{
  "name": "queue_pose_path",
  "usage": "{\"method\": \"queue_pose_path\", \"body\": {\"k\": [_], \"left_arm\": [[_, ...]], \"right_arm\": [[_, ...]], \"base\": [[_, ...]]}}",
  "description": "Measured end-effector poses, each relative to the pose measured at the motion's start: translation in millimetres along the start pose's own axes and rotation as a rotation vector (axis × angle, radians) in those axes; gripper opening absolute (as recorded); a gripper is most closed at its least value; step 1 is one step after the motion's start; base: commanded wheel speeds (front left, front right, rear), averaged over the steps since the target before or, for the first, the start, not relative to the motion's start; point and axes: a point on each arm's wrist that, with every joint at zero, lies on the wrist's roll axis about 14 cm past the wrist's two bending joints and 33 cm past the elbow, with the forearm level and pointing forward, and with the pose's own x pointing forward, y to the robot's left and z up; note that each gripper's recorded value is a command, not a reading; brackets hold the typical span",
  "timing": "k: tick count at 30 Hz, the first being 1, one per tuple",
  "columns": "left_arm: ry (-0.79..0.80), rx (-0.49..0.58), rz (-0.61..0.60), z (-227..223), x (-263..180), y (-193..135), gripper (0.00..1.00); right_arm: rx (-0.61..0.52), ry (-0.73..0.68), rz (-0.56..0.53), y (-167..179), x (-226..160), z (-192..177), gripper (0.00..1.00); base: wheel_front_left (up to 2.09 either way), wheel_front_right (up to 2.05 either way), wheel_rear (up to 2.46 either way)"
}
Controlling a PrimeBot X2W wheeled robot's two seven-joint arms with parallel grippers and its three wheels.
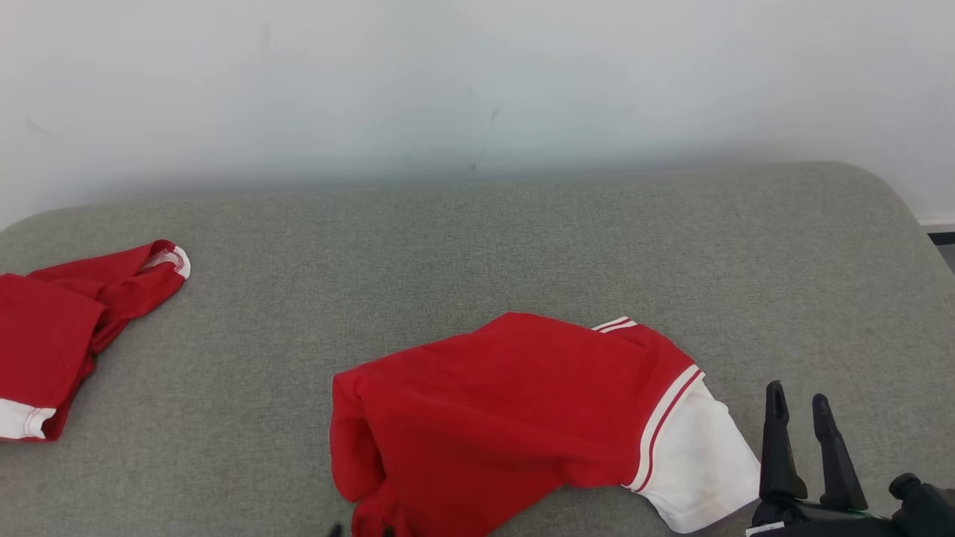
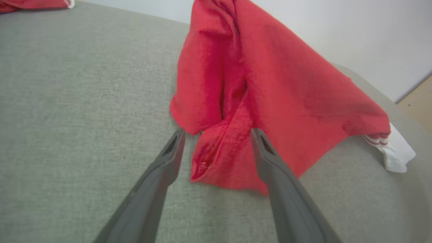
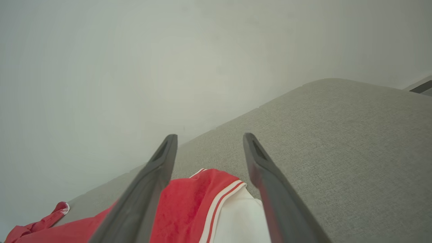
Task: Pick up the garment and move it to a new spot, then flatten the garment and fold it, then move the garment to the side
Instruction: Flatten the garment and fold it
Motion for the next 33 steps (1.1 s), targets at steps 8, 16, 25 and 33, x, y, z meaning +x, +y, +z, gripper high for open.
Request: {"method": "queue_pose_path", "body": {"k": [8,16,25,33], "left_arm": [[0.112,0.035,-0.06,-32.3,1.0,-14.6,1.0],[0.136,0.057,-0.048,-36.7,6.9,-7.3,0.05],[0.136,0.087,-0.028,-33.0,13.3,3.2,0.0],[0.026,0.056,-0.03,-5.4,0.2,-0.8,0.0]], "right_arm": [[0.008,0.033,-0.027,-7.8,-3.4,-10.3,1.0],[0.006,0.037,-0.035,-10.6,-2.7,-11.8,1.0],[0.012,0.045,-0.02,-5.5,0.2,-15.1,1.0],[0.023,0.048,-0.042,-12.4,3.3,-16.8,1.0]], "base": [[0.0,0.0,0.0],[0.0,0.0,0.0],[0.0,0.0,0.0],[0.0,0.0,0.0]]}}
